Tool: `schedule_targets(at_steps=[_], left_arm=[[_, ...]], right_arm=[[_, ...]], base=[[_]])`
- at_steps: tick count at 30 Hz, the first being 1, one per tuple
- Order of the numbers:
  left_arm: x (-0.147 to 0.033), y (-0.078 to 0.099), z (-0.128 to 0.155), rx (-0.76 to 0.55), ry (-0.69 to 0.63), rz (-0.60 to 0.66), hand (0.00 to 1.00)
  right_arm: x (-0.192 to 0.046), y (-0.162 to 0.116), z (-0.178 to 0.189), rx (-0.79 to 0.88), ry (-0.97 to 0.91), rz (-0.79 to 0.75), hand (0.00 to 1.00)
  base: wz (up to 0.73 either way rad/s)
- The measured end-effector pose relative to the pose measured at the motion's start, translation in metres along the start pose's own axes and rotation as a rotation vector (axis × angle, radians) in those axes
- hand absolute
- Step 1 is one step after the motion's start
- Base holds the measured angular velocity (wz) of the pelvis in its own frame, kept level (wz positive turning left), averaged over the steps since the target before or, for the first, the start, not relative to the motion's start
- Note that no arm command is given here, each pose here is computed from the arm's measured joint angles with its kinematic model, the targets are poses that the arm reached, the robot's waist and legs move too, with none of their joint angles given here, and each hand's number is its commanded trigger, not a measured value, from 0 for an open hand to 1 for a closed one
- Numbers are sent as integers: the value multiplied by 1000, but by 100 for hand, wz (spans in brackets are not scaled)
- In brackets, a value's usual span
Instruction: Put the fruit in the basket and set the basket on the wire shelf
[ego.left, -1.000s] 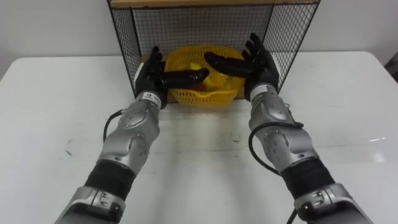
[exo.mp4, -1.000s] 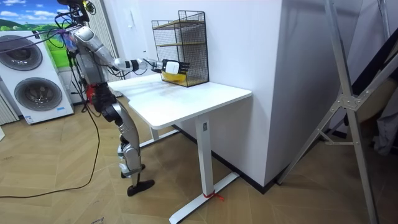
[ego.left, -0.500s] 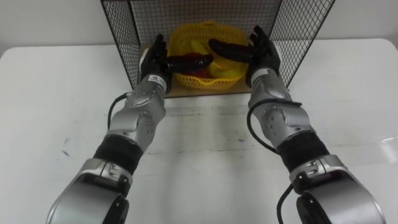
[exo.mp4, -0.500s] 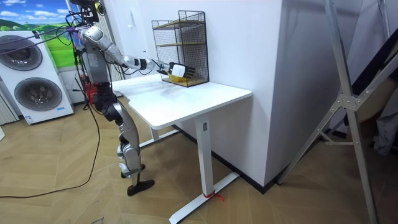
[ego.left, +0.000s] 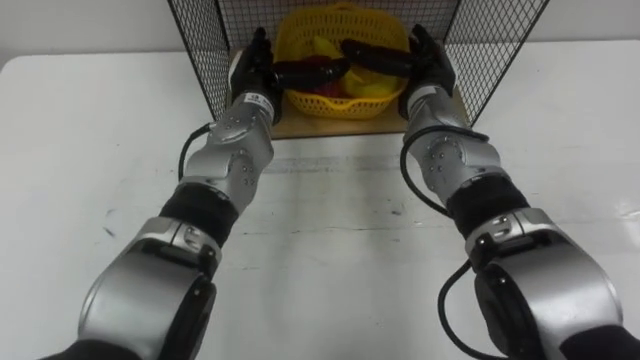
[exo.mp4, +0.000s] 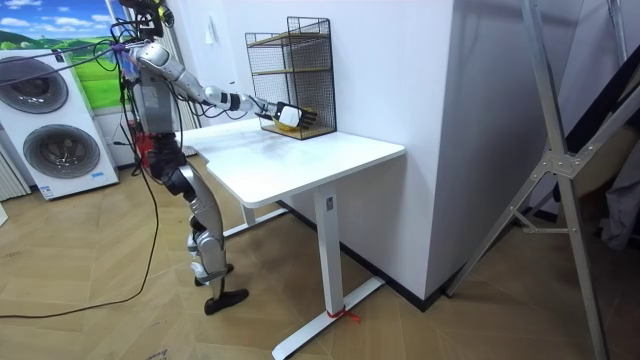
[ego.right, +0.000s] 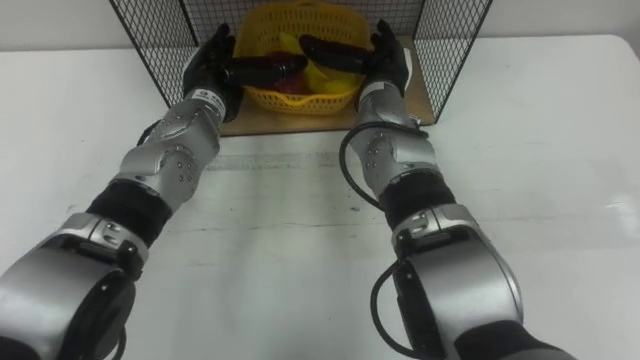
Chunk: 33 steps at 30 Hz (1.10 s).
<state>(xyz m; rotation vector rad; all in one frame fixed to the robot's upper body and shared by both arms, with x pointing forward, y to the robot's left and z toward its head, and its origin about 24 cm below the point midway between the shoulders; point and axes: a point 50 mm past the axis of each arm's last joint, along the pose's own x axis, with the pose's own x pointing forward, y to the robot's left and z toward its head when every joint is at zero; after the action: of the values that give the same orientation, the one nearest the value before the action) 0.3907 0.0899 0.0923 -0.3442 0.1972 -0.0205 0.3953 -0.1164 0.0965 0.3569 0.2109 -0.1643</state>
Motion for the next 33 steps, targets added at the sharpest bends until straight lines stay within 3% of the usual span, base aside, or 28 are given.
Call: schedule_targets(at_steps=[6, 15, 33], left_arm=[[0, 1, 0, -4, 1, -2, 0], [1, 14, -1, -120, 33, 36, 0], [1, 37, 5, -123, 37, 85, 0]], right_arm=[[2, -7, 1, -22, -5, 4, 0], [5, -25, -6, -37, 37, 7, 0], [7, -35, -1, 5, 45, 4, 0]], base=[[1], [0], [-2]])
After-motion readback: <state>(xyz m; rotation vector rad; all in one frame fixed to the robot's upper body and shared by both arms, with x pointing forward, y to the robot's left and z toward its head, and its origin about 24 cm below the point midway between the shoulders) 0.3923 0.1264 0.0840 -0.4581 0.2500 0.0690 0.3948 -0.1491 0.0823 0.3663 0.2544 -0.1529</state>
